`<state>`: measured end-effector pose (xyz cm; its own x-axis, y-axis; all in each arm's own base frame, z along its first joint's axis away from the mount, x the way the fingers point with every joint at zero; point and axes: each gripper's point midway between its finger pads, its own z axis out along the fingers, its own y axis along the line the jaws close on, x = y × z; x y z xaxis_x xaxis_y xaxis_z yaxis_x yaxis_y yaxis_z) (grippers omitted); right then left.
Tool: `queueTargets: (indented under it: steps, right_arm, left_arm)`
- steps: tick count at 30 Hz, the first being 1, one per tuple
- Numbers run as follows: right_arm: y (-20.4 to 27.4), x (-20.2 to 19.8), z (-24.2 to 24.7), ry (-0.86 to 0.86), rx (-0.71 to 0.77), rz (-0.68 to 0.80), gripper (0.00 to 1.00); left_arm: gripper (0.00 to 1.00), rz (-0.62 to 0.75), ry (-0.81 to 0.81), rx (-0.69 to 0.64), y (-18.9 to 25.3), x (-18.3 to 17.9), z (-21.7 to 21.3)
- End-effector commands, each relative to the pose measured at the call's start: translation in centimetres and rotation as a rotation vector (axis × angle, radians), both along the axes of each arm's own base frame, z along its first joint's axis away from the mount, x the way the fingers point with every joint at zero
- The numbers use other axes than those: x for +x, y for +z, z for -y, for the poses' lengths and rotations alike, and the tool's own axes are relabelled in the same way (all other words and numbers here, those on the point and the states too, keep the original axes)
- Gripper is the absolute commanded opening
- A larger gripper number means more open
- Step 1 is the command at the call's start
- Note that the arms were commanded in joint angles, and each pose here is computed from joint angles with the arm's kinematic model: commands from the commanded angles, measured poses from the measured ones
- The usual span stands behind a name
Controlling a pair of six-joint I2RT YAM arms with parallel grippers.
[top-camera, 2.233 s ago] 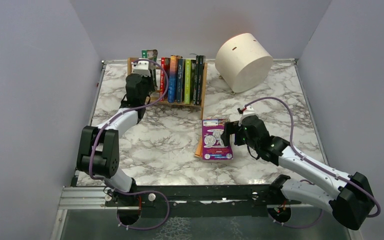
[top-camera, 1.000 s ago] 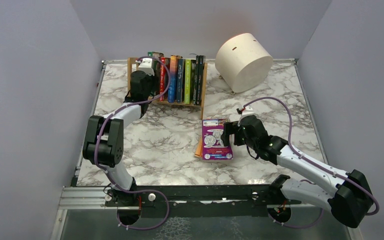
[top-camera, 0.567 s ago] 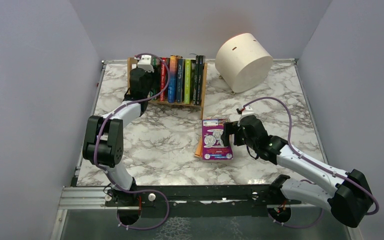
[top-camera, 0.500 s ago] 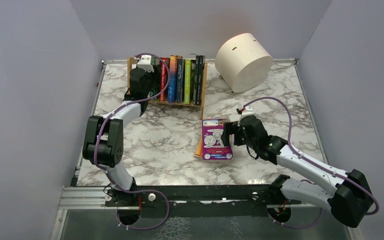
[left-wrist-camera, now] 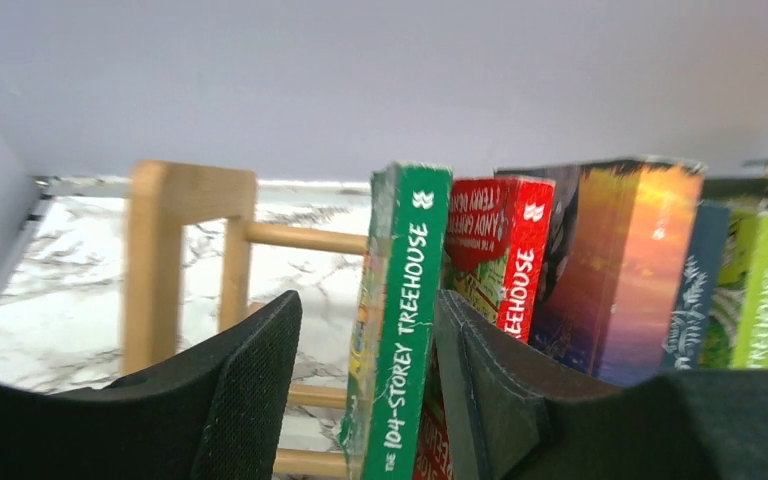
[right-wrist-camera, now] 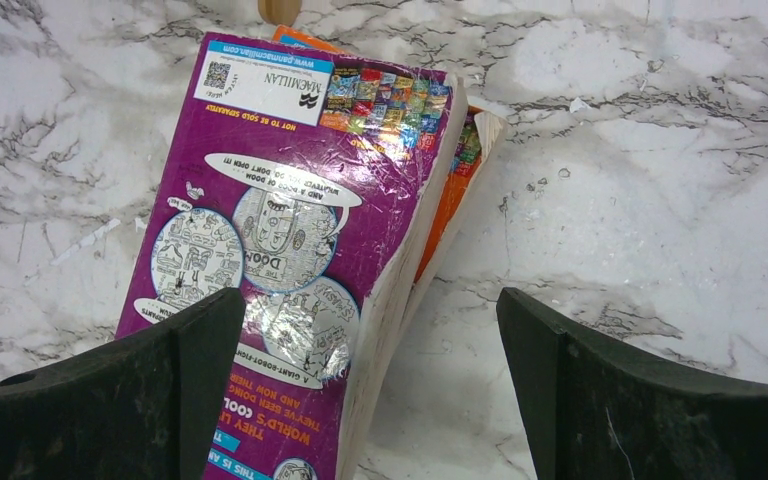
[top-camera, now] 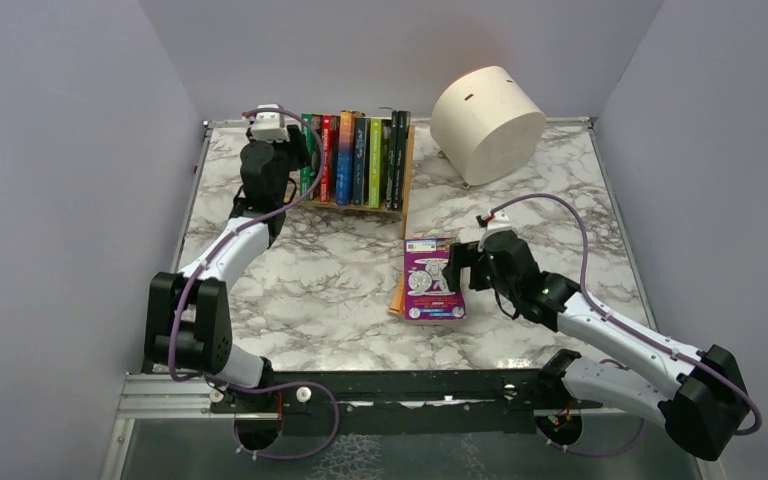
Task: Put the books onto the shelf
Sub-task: Place the book on the shelf, then pick up the book from the center of the board.
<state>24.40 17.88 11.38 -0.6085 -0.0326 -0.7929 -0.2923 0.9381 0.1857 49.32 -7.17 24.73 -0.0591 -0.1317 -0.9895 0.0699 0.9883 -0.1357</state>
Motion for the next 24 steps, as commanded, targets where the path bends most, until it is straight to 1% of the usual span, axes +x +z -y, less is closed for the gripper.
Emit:
queueTargets:
  steps: [1, 3, 5, 8, 11, 15, 19, 24]
  right_arm:
    - [1.4, 0.4, 0.3, -0.034, 0.015, 0.039, 0.96]
    - [1.4, 0.5, 0.7, -0.055, 0.007, 0.038, 0.96]
    - [1.3, 0.6, 1.4, -0.100, -0.010, 0.027, 0.97]
    - [0.6, 0.6, 3.0, -0.190, -0.065, -0.004, 0.98]
    - [0.1, 0.5, 4.4, -0.259, -0.110, -0.020, 0.99]
    - [0.1, 0.2, 5.6, -0.313, -0.123, -0.019, 0.99]
    - [0.4, 0.0, 6.4, -0.362, -0.120, -0.013, 1.00]
    - [-0.5, -0.1, 6.5, -0.379, -0.148, -0.052, 1.00]
  left_arm:
    - [0.45, 0.122, 0.131, -0.063, 5.0, -3.1, -2.8]
    - [0.45, 0.132, 0.106, -0.105, 5.8, -4.5, -2.4]
    - [0.45, 0.108, 0.047, -0.166, 5.8, -5.9, -1.0]
    - [0.45, 0.019, -0.101, -0.208, 4.3, -8.2, 3.0]
    - [0.46, -0.071, -0.200, -0.199, 2.0, -11.2, 6.8]
    - [0.59, -0.145, -0.310, -0.214, -0.7, -15.1, 10.1]
    - [0.65, -0.208, -0.406, -0.270, -3.0, -17.9, 12.0]
    - [0.70, -0.291, -0.461, -0.304, -6.1, -20.4, 13.5]
